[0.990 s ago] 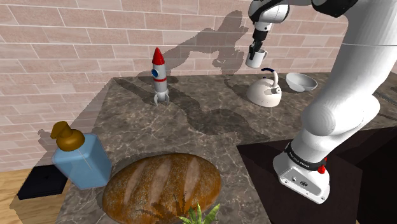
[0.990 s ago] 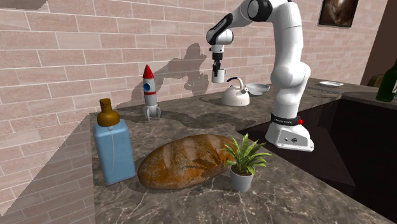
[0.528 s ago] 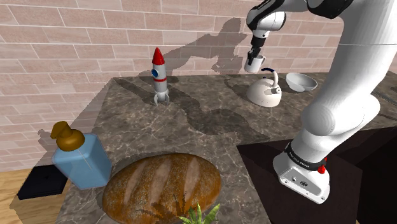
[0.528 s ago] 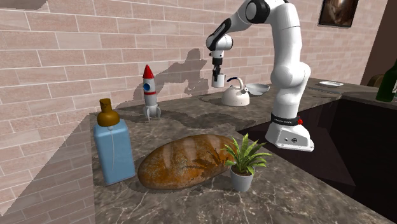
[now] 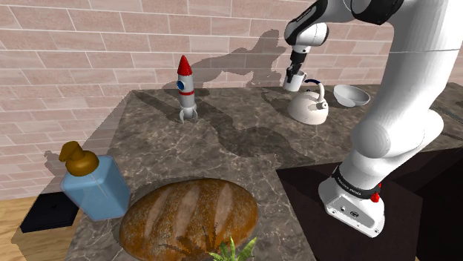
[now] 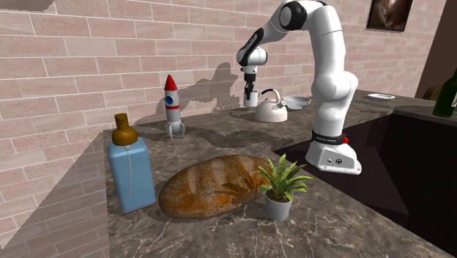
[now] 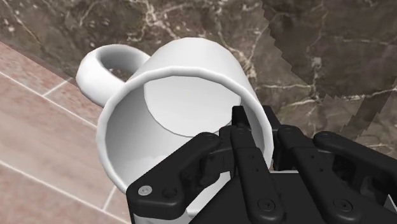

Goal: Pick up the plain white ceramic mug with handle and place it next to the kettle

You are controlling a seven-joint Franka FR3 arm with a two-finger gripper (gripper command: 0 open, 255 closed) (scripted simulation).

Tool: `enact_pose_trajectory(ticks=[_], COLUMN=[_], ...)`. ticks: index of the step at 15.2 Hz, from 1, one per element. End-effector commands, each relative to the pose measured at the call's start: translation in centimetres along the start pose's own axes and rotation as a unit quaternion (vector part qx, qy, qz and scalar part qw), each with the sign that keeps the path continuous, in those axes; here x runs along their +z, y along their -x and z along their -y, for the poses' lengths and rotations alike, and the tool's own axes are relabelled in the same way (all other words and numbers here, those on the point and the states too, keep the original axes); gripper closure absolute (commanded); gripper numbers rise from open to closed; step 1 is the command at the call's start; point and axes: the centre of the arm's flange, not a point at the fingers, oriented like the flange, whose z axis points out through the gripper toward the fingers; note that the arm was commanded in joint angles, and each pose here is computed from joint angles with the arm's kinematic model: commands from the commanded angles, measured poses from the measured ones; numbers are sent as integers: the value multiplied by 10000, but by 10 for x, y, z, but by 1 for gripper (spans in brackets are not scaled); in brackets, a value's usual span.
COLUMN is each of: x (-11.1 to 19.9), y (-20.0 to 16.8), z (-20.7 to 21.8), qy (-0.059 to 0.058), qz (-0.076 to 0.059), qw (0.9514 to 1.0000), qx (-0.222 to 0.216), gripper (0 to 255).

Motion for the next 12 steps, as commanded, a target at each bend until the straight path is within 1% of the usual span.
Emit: enact_pose_trajectory(ticks=[1,2,10,11,12], x=[10,18,18,18,18], y=[1,1,1,1,1], z=[1,1,1,1,1], qy=[3,3,3,3,3], qz=[-3,-3,-3,-3,-3], qw=[10000,10000,10000,10000,10000], qx=[0,0,0,0,0], gripper=[255,255,255,0,0])
